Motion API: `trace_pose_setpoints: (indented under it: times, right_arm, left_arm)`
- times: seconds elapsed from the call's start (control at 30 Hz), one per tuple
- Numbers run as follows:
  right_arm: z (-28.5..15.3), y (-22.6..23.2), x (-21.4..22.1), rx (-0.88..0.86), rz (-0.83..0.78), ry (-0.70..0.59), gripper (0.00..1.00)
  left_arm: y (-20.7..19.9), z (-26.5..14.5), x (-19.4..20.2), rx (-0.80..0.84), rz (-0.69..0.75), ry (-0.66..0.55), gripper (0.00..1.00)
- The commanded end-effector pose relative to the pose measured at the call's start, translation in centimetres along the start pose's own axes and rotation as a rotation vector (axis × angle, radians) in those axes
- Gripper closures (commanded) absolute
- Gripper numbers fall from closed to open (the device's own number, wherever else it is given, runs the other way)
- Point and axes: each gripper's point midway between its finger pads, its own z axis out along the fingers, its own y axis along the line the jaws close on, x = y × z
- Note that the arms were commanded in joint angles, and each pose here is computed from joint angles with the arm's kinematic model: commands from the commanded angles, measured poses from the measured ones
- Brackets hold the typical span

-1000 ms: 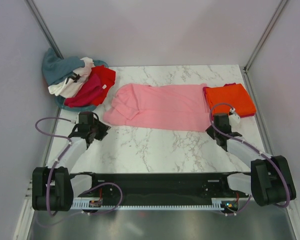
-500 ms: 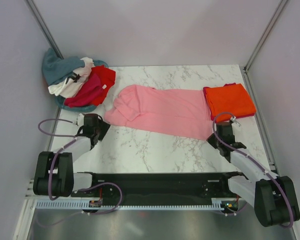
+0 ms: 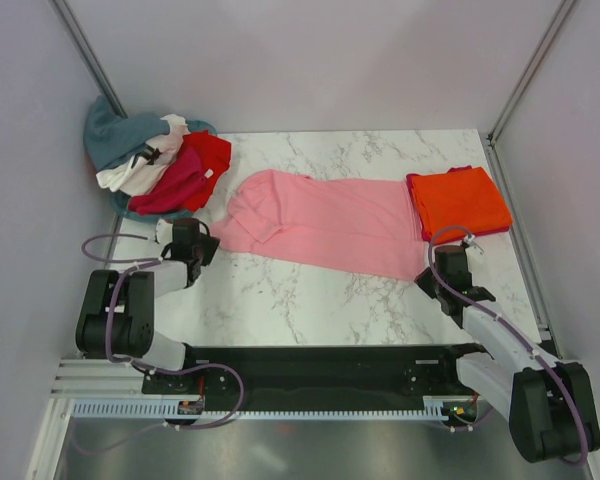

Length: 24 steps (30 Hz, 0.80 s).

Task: Fold and stack the t-shirts
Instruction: Fold the tshirt

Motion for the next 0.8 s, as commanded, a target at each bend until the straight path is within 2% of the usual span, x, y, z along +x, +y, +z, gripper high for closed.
trace_pose_setpoints:
  times: [0.0,0.13,0.17,0.23,0.37,0.5,0.53,0.63,0.7,0.73,0.77]
  right_arm:
    - [-0.2,-0.3,-0.3,0.01,0.016,-0.016,1.0]
    - [-0.3,-0.3,-0.4,0.01,0.016,-0.019,1.0]
    - [-0.4,-0.2,-0.5,0.011,0.016,-0.021,1.0]
    - [-0.5,-0.2,-0.6,0.012,0.016,-0.022,1.0]
    - [-0.6,-0.3,-0.8,0.024,0.019,-0.026,1.0]
    - [-0.7,-0.2,-1.1,0.022,0.026,-0.035,1.0]
    - [-0.8,-0.1,-1.1,0.02,0.024,-0.033,1.0]
    - [-1.2,-0.3,-1.2,0.028,0.024,-0.031,1.0]
    - [-1.4,-0.6,-0.9,0.032,0.026,-0.024,1.0]
    - [-1.5,-0.6,-0.9,0.03,0.029,-0.023,1.0]
    - [-1.5,-0.7,-0.7,0.031,0.03,-0.02,1.0]
  left_arm:
    - [-1.3,0.9,-2.1,0.017,-0.074,-0.096,0.66]
    - [-2.0,1.4,-3.1,0.024,-0.081,-0.136,0.81]
    - [-2.1,1.3,-3.5,0.022,-0.063,-0.153,0.89]
    - [-2.1,0.6,-4.3,0.01,-0.017,-0.181,0.94]
    - [0.5,-1.3,-6.1,-0.113,0.027,-0.269,0.98]
    - [2.8,-3.7,-5.6,-0.167,0.04,-0.256,0.97]
    - [4.5,-4.5,-4.8,-0.225,0.015,-0.233,0.96]
    - [6.2,-6.4,-4.2,-0.255,-0.002,-0.215,0.81]
    - [6.3,-7.6,-3.7,-0.235,0.007,-0.181,0.57]
    - [6.0,-7.9,-3.8,-0.219,0.011,-0.188,0.57]
    - [5.7,-8.5,-3.6,-0.186,0.007,-0.172,0.48]
